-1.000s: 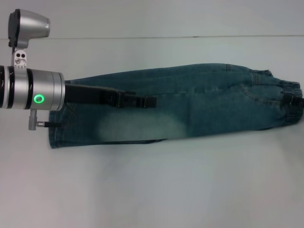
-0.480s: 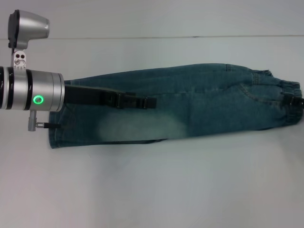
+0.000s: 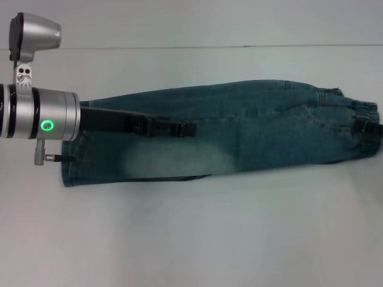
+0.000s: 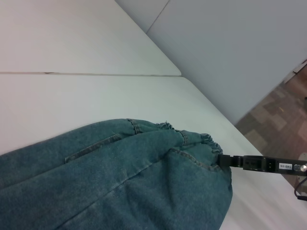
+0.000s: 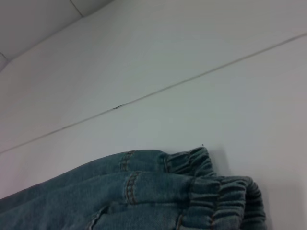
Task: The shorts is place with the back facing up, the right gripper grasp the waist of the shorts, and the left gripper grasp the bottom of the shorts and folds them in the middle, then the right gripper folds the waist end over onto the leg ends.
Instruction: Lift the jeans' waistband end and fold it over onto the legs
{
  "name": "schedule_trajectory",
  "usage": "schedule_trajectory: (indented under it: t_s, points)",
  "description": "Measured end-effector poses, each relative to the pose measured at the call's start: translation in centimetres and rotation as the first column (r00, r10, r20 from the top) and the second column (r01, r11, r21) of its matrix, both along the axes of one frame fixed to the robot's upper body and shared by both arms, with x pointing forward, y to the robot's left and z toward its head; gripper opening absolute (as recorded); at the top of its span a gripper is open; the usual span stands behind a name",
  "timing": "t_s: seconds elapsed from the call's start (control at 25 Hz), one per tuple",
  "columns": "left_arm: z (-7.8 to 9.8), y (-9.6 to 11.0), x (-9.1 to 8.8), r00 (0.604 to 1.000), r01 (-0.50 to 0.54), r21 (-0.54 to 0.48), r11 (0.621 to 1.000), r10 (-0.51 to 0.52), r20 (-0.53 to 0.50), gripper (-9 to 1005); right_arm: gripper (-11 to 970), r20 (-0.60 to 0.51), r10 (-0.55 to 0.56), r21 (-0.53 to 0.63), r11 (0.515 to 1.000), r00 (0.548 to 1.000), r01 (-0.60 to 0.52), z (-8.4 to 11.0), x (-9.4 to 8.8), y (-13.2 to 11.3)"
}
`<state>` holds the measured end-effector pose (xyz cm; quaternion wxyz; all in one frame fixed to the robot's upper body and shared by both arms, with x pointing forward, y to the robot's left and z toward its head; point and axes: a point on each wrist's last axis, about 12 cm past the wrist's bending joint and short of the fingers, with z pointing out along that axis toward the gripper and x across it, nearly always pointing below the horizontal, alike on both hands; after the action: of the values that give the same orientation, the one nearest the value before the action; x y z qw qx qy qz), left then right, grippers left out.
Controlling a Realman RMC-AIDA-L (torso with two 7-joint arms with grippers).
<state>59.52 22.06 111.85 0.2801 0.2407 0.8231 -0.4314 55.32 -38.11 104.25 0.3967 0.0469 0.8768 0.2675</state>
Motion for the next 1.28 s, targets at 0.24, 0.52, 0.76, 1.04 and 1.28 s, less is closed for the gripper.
schedule_trajectory:
  t_s: [0.24,0.52,0.76,1.04,1.28]
  points:
    - [0.11,-0.06,0.08,1.000,0.002,0.001,1.000,-0.002,0.003,935,916,0.000,0.004,-0.002,1.000,1.000,-0.004,-0.01,0.24,0.26]
    - [0.09,0.04,0.06,1.000,-0.003,-0.001,1.000,0.003,0.001,935,915,0.008,0.016,-0.004,1.000,1.000,-0.016,0.23,0.72,0.65]
    - [0.13,0.13,0.10,1.000,-0.005,0.001,1.000,0.005,0.003,935,914,0.012,0.019,-0.001,1.000,1.000,-0.019,0.30,0.79,0.73]
    - [0.13,0.07,0.14,1.000,-0.004,0.002,1.000,0.004,0.004,935,911,0.005,0.006,0.004,1.000,1.000,-0.006,0.09,0.54,0.60]
    - [0.18,0.05,0.16,1.000,-0.004,0.000,1.000,0.004,0.004,936,909,-0.002,-0.002,0.003,1.000,1.000,0.002,-0.08,0.41,0.52]
